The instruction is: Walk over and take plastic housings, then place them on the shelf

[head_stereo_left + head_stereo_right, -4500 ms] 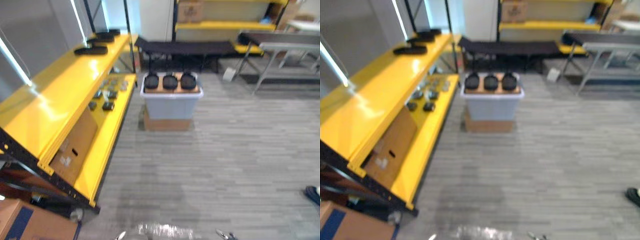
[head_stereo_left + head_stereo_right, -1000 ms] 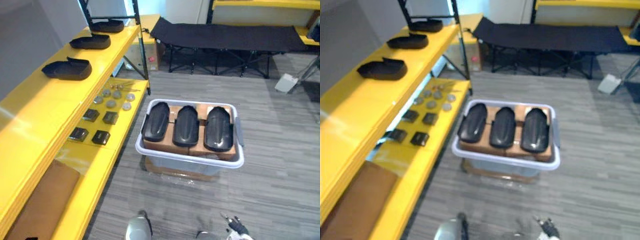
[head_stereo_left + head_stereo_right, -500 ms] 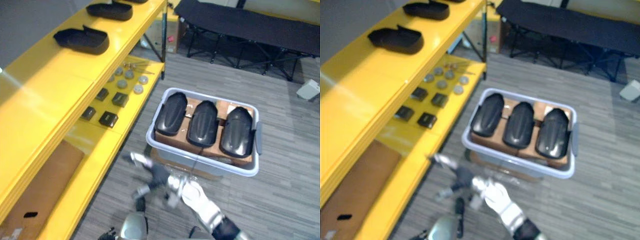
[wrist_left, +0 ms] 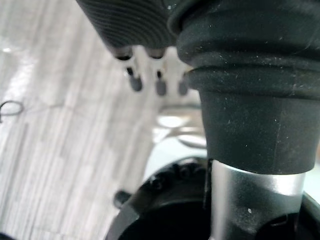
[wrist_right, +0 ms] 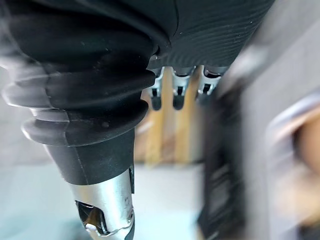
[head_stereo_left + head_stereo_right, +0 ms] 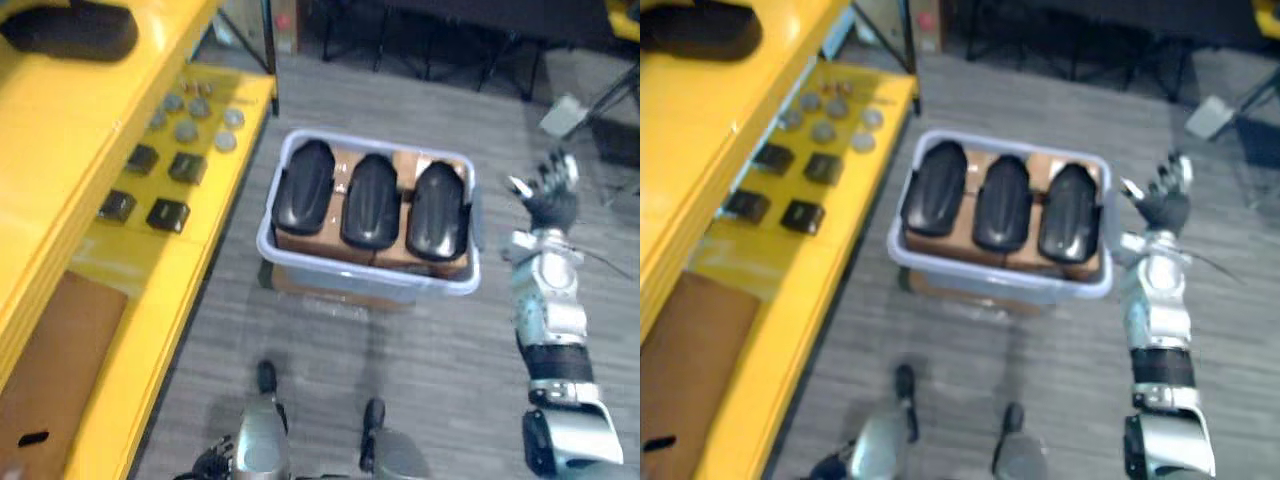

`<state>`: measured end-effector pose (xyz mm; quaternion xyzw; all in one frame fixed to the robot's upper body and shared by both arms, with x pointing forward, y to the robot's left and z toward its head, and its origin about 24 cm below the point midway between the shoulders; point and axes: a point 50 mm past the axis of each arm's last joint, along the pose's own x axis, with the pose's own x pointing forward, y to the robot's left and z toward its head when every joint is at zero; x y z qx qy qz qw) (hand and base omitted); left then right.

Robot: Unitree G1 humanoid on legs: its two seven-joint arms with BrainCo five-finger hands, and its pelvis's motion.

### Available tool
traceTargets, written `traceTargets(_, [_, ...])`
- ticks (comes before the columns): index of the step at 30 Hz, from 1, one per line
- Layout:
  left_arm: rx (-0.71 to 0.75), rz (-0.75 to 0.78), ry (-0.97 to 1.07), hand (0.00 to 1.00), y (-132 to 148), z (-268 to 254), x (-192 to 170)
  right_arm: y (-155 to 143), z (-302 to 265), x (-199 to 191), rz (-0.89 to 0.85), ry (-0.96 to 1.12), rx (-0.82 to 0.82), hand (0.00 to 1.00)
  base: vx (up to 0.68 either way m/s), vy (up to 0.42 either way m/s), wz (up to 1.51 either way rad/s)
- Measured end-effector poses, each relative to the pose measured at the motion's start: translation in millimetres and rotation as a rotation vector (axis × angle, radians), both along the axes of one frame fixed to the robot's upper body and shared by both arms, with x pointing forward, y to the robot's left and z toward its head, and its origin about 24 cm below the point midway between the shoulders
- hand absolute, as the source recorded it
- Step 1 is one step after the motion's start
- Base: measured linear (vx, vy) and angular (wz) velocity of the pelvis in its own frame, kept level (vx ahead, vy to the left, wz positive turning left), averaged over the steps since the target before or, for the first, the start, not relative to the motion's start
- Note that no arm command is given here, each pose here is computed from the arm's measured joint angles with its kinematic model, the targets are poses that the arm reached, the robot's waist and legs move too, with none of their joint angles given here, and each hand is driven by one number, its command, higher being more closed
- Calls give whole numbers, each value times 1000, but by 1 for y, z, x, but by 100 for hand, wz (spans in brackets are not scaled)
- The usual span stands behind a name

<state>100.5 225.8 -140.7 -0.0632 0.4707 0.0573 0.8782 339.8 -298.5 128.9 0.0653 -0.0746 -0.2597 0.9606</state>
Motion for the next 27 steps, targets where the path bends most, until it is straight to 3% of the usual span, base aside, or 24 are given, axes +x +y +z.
traceTargets(10, [-46,-33,-131,0,-14,8,28,-47,69,19,-199,-6,-68,0,10,16,18])
traceTargets(19, [-133,-82,-154,0,-40,7,48,-86,68,0,-478,142,-22,0,-19,23,17])
traceTargets(27, [-158,-60,-175,0,-43,8,49,-92,74,-8,-632,127,11,0,19,-17,12])
